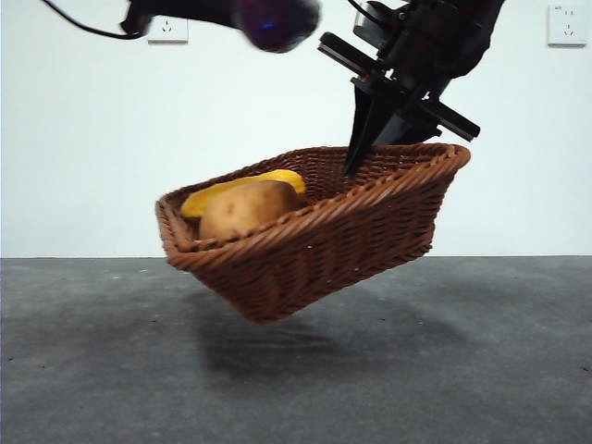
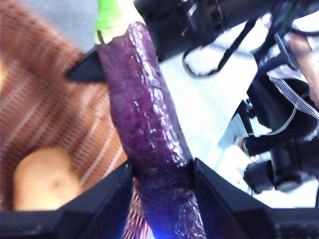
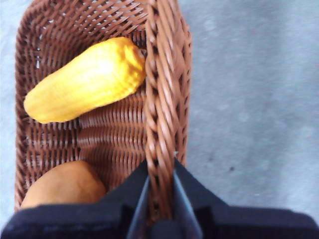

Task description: Help me put the vegetables on the table into the basket

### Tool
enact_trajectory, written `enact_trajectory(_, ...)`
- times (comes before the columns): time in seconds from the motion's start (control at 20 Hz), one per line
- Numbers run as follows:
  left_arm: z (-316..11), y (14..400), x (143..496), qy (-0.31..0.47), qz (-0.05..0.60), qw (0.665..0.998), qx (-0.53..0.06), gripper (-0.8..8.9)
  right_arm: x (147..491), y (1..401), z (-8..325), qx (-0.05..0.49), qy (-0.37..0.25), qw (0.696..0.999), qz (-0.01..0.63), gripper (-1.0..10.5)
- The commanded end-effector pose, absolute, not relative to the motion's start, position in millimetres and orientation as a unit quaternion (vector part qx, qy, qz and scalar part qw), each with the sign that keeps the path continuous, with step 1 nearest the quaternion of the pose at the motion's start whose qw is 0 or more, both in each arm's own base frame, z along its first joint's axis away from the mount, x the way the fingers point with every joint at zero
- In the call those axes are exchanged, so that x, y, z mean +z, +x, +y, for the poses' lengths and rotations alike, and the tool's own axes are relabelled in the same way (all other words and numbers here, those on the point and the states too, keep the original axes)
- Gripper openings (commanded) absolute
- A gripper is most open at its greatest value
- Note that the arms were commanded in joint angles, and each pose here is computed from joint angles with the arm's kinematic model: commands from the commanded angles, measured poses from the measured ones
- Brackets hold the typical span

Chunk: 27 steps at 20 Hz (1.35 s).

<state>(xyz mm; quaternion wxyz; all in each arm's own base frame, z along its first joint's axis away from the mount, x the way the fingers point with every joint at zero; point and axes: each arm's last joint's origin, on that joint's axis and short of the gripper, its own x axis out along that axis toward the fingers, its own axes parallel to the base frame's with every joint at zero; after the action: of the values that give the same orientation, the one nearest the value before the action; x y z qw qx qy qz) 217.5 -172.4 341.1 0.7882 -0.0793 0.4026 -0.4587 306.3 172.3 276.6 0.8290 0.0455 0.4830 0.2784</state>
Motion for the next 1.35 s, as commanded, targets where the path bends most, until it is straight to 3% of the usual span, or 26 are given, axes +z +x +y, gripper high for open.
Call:
enact_trajectory(0.05, -184.9, 223.0, 324.9, -0.091, 0.443, 0.781, -0.431, -0.08, 279.1, 307.3, 173.7, 0.278, 0.061, 0.831, 0.478, -0.1)
enact_trajectory(0.35, -209.6, 249.6, 280.7, -0.106, 0.506, 0.764, -0.385, -0.08, 279.0, 307.2, 173.5, 0.279, 0.059, 0.83, 0.479, -0.1)
enact_trajectory(0.65, -210.8, 257.9, 275.7, -0.14, 0.512, 0.766, -0.363, 0.07, 279.0, 307.2, 173.6, 0.285, 0.05, 0.831, 0.475, -0.1)
enact_trajectory(0.7, -210.7, 257.9, 275.7, -0.139, 0.512, 0.766, -0.363, 0.53, 279.0, 307.2, 173.6, 0.285, 0.05, 0.831, 0.475, -0.1)
enact_trajectory(0.8, -210.3, 258.1, 275.6, -0.139, 0.513, 0.766, -0.362, 3.22, 279.1, 307.1, 173.8, 0.288, 0.049, 0.83, 0.475, -0.1)
enact_trajectory(0.85, -210.2, 258.0, 275.5, -0.139, 0.514, 0.765, -0.362, 3.76, 279.1, 307.1, 173.9, 0.29, 0.049, 0.83, 0.475, -0.1)
enact_trajectory(1.1, -209.6, 257.1, 274.9, -0.134, 0.517, 0.764, -0.362, 3.77, 279.2, 306.5, 174.4, 0.301, 0.053, 0.824, 0.477, -0.1)
enact_trajectory(1.35, -207.7, 251.1, 292.9, -0.141, 0.5, 0.751, -0.408, 3.77, 279.2, 306.9, 173.7, 0.299, 0.053, 0.825, 0.477, -0.1)
